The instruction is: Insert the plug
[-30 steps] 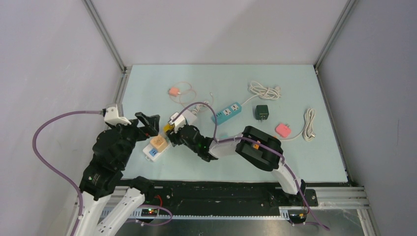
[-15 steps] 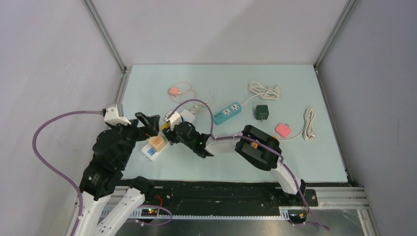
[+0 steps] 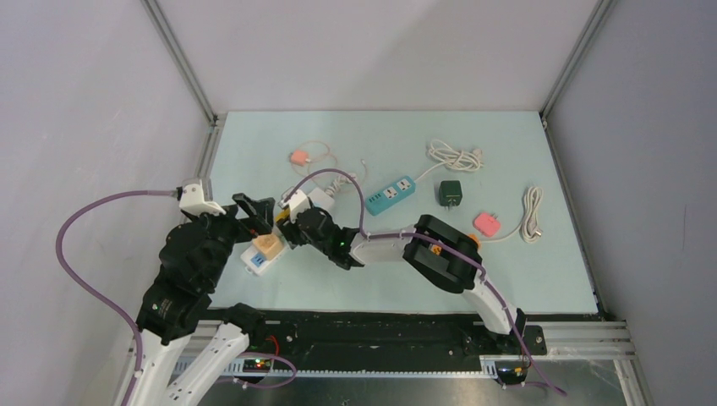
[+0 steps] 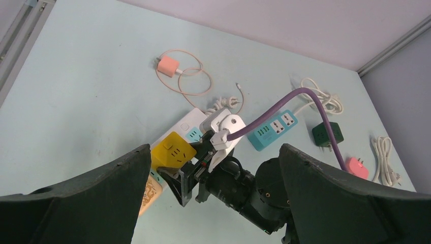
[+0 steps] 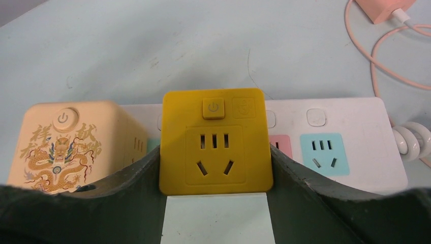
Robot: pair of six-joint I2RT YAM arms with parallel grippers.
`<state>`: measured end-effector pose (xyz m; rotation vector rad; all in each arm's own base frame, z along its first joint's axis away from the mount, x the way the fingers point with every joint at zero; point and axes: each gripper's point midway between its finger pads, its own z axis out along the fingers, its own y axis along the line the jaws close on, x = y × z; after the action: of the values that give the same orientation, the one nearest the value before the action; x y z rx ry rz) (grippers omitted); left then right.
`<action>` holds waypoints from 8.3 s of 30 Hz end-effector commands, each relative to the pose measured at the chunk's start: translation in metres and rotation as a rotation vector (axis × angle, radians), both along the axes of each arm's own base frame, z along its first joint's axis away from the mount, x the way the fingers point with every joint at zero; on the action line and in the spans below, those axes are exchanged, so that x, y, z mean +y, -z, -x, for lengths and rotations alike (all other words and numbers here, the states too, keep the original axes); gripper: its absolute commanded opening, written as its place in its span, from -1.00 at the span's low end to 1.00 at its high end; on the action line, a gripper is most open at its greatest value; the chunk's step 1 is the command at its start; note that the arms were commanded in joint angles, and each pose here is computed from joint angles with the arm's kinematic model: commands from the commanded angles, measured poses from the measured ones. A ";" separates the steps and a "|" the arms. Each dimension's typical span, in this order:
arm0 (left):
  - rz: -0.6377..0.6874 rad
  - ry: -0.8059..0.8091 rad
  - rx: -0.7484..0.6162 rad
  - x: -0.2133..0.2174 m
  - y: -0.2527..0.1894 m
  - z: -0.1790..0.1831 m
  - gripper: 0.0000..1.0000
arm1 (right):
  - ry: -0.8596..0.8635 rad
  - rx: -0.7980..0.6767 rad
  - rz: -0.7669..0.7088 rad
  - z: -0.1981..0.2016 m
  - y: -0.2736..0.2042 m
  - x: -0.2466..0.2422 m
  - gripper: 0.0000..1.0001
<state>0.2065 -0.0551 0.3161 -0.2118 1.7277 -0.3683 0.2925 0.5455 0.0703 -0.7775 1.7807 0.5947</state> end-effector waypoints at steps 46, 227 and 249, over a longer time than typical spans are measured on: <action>-0.036 0.083 -0.070 -0.011 -0.035 0.000 0.99 | -0.055 0.244 0.117 0.007 -0.050 -0.009 0.57; -0.025 -0.100 0.153 -0.044 0.043 -0.137 0.99 | 1.468 0.739 -0.111 -0.049 -0.002 -0.544 0.99; -0.003 -0.064 0.167 -0.051 0.048 -0.136 0.99 | 1.517 0.855 0.066 -0.042 0.038 -0.555 0.80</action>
<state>0.3390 -0.1046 0.2616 -0.2836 1.9085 -0.2773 0.3435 -0.0057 0.0353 1.0094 2.4662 -0.1807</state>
